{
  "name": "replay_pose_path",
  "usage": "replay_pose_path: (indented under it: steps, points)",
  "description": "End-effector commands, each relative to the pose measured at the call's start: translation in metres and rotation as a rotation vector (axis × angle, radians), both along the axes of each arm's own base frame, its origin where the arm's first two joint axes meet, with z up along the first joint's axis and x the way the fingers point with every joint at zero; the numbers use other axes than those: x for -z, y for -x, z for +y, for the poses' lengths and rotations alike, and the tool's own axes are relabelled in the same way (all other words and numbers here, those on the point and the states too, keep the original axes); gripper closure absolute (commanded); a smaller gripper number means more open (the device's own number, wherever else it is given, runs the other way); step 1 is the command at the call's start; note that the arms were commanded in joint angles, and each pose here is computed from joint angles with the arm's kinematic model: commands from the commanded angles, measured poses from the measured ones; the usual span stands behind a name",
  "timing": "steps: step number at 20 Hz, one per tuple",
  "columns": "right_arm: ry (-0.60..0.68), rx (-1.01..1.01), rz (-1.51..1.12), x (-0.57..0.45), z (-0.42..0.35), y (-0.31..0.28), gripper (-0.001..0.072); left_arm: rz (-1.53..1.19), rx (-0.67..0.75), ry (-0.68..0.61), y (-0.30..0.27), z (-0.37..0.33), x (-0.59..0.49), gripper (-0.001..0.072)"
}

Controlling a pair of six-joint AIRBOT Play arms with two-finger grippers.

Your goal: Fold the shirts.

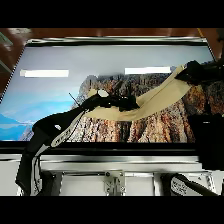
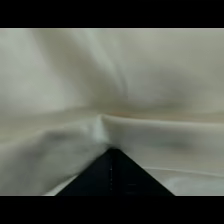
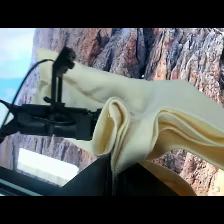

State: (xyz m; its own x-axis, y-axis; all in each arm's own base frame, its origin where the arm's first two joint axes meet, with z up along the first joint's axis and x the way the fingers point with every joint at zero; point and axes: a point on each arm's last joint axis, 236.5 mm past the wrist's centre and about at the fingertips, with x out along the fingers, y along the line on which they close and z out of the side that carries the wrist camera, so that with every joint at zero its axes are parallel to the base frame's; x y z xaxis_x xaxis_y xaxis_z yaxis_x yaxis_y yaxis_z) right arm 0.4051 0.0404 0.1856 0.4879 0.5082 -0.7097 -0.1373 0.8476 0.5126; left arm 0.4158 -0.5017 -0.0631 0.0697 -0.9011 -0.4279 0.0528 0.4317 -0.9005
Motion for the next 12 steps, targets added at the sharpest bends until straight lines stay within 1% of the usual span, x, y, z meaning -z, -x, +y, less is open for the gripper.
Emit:
replay_pose_path:
  steps: [1,3,4,7,9,12]
  points:
    - [-0.008,0.018,-0.035,-0.022,0.005,0.013,0.0652,0.029,-0.092,0.078,-0.01,-0.019,-0.003,0.0672]
    - [-0.005,0.015,-0.036,-0.023,0.007,0.013,0.0652,-0.02,-0.071,0.09,-0.02,-0.004,-0.02,0.0673]
    - [0.01,0.007,-0.044,-0.021,0.012,0.009,0.0652,-0.069,-0.049,0.074,-0.028,0.01,-0.033,0.0674]
    - [0.013,-0.073,-0.097,-0.014,0.063,-0.012,0.0652,-0.241,-0.022,-0.038,-0.058,0.075,-0.082,0.0674]
    - [-0.005,-0.144,-0.123,-0.001,0.115,-0.028,0.0652,-0.357,-0.043,-0.146,-0.079,0.138,-0.126,0.0674]
    - [-0.001,-0.242,-0.114,0.042,0.193,-0.041,0.0652,-0.473,-0.161,-0.379,-0.098,0.264,-0.189,0.0673]
